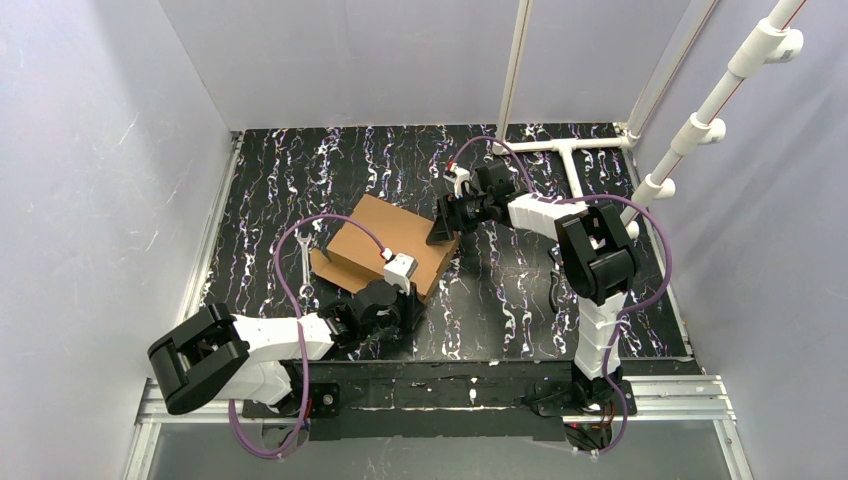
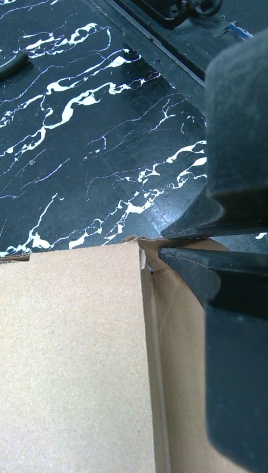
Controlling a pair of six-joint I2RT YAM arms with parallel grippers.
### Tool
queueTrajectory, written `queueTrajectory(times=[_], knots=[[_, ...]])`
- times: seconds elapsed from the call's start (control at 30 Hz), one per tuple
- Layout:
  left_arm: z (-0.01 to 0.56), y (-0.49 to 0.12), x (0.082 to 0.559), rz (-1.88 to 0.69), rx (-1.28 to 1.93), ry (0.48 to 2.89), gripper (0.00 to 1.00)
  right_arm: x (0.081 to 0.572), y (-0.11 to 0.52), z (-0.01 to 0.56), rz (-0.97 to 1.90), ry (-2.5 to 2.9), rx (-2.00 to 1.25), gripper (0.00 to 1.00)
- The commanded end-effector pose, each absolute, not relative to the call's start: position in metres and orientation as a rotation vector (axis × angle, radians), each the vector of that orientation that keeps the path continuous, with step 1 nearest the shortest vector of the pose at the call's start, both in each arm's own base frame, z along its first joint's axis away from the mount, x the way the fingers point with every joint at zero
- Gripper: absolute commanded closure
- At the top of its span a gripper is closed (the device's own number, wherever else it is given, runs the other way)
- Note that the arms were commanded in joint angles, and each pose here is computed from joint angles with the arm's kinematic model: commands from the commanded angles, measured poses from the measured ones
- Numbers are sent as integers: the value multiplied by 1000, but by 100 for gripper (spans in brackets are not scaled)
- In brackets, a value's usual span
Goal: Fold the paper box
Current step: Close the paper box at the center of the board.
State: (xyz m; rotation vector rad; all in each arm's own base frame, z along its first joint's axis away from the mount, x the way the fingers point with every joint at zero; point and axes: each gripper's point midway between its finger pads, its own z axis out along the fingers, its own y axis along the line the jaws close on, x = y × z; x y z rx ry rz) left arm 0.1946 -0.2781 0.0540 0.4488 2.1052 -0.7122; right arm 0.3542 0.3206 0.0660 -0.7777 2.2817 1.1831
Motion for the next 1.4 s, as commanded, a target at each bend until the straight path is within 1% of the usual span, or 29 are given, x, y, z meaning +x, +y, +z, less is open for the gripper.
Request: queueTrajectory(times=[0.0, 0.13, 0.2, 0.3, 0.37, 0.43, 0.47, 0.5, 0.53, 0.67, 0.73, 0.9, 1.03, 1.07, 1.13, 1.2, 1.37], knots=[[64, -280, 201, -715, 413, 2074, 86, 337, 320, 45, 1212, 2366, -773, 15], [64, -283, 200, -722, 430, 2074, 81, 336, 320, 44, 1211, 2370, -774, 15], [64, -284, 200, -725, 435, 2076, 81, 336, 320, 44, 1210, 2370, -774, 15], [62, -284, 200, -724, 437, 2082, 86, 336, 320, 45, 1209, 2368, -775, 15], [60, -282, 200, -714, 434, 2085, 94, 337, 320, 45, 1208, 2368, -775, 15], [58, -280, 199, -712, 426, 2091, 94, 337, 320, 44, 1205, 2370, -774, 15], [57, -278, 198, -712, 420, 2095, 91, 337, 319, 44, 1204, 2371, -774, 15], [57, -276, 197, -714, 409, 2097, 85, 337, 319, 43, 1204, 2371, -773, 15], [57, -274, 195, -719, 403, 2099, 82, 337, 320, 44, 1204, 2371, -774, 15], [57, -268, 189, -733, 400, 2097, 76, 337, 320, 44, 1207, 2370, -774, 15], [56, -266, 187, -739, 393, 2100, 75, 337, 320, 44, 1207, 2369, -775, 15], [50, -265, 185, -742, 375, 2126, 75, 337, 320, 44, 1207, 2370, -774, 15], [48, -266, 187, -729, 361, 2139, 78, 337, 320, 45, 1209, 2368, -774, 15], [48, -266, 188, -725, 353, 2140, 80, 337, 320, 45, 1209, 2368, -773, 15], [47, -264, 190, -717, 330, 2144, 93, 337, 320, 45, 1211, 2368, -775, 15], [47, -264, 191, -718, 316, 2146, 100, 336, 320, 44, 1210, 2370, -774, 15], [53, -266, 192, -725, 305, 2136, 100, 336, 320, 44, 1211, 2370, -774, 15]])
